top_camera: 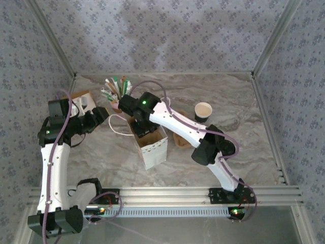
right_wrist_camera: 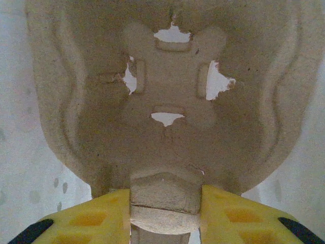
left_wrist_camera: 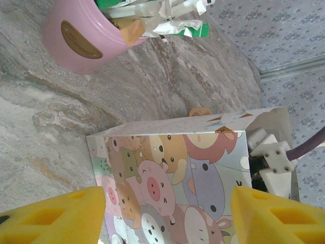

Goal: Pack the takeout coffee

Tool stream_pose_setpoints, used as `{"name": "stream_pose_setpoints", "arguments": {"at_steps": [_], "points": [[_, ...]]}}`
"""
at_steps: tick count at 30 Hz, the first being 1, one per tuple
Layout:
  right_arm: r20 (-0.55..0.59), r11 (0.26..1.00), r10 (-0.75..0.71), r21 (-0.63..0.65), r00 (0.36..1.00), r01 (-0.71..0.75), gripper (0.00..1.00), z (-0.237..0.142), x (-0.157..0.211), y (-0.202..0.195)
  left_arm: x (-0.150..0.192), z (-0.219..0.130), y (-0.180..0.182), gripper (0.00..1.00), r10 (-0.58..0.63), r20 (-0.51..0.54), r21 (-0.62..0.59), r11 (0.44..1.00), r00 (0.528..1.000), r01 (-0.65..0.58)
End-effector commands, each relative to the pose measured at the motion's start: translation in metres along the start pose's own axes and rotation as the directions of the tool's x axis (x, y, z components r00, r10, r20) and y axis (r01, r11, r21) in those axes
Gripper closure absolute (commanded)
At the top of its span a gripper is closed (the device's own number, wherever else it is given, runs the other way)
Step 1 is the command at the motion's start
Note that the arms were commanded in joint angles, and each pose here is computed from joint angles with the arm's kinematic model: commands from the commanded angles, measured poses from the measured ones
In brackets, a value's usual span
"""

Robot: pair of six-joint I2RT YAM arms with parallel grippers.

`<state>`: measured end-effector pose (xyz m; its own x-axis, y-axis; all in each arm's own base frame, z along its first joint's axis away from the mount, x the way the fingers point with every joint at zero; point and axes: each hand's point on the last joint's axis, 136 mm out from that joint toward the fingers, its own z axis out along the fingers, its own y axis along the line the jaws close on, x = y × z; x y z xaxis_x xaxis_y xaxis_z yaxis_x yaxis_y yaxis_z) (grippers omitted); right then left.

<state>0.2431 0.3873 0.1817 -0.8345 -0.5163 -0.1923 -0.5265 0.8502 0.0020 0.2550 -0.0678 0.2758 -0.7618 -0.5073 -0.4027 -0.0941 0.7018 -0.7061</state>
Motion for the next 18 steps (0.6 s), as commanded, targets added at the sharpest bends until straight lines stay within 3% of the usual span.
{"name": "stream_pose_setpoints", "arguments": {"at_steps": [1, 18], "points": [[-0.044, 1.0, -0.02, 0.004, 0.999, 0.02, 0.61, 0.011, 0.008, 0.003, -0.001, -0.005, -0.006, 0.34, 0.025, 0.017, 0.022, 0.999, 1.0, -0.025], [-0.088, 1.0, -0.022, 0.014, 0.996, 0.023, 0.6, 0.039, 0.019, 0.006, -0.001, -0.003, -0.004, 0.34, 0.021, 0.012, 0.018, 1.0, 1.0, -0.022]]}}
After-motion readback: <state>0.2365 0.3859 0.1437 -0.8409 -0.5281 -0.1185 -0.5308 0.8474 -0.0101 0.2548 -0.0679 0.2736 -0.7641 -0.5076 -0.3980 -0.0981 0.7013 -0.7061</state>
